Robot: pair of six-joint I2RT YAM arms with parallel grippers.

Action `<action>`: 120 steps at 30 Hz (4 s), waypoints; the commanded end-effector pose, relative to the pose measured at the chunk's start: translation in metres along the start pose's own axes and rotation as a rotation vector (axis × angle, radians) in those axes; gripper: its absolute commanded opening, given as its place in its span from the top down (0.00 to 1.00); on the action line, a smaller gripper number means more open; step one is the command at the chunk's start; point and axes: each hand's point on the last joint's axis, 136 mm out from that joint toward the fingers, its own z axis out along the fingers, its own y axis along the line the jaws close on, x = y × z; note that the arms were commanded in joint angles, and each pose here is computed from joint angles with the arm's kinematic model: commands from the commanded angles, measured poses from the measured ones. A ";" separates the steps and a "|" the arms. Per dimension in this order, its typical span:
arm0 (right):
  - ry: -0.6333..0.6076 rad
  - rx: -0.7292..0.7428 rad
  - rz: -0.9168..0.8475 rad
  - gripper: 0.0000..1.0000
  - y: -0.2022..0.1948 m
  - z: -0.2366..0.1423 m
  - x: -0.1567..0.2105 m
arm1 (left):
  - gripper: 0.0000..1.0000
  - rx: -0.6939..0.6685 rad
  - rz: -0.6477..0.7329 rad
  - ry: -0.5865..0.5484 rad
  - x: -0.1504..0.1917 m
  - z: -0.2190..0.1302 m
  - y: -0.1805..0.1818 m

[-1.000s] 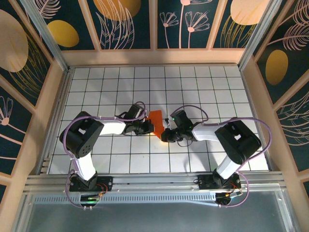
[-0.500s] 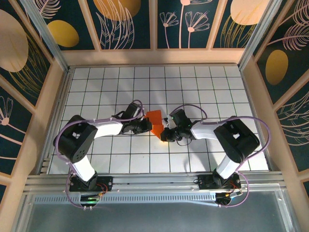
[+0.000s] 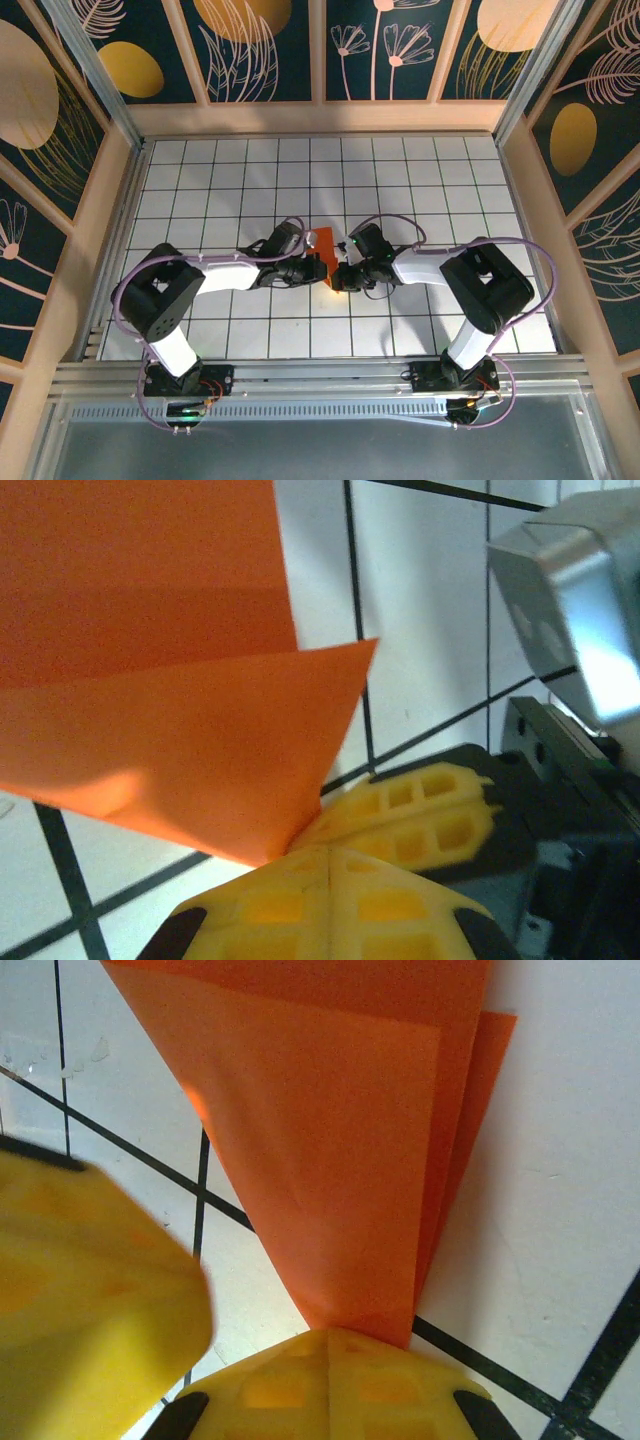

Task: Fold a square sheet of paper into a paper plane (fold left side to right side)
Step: Third fold the triangle at the center of the table.

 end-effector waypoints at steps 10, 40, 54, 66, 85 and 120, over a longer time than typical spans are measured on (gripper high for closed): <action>0.124 0.224 0.082 1.00 -0.060 0.011 0.042 | 1.00 -0.015 -0.040 -0.001 -0.008 0.017 0.006; 0.187 0.286 0.093 1.00 -0.075 0.011 0.057 | 1.00 -0.188 -0.179 -0.077 -0.027 0.004 0.073; 0.198 0.280 0.098 1.00 -0.074 0.011 0.060 | 1.00 -0.268 -0.219 -0.179 -0.059 -0.030 0.124; 0.187 0.240 0.096 1.00 -0.065 0.013 0.055 | 1.00 -0.277 -0.195 -0.255 -0.083 -0.061 0.129; 0.176 0.223 0.098 1.00 -0.061 0.015 0.050 | 1.00 -0.018 0.021 -0.156 -0.049 -0.034 0.017; 0.064 -0.034 0.058 1.00 0.014 -0.009 0.007 | 1.00 -0.260 -0.025 -0.050 -0.027 0.009 0.083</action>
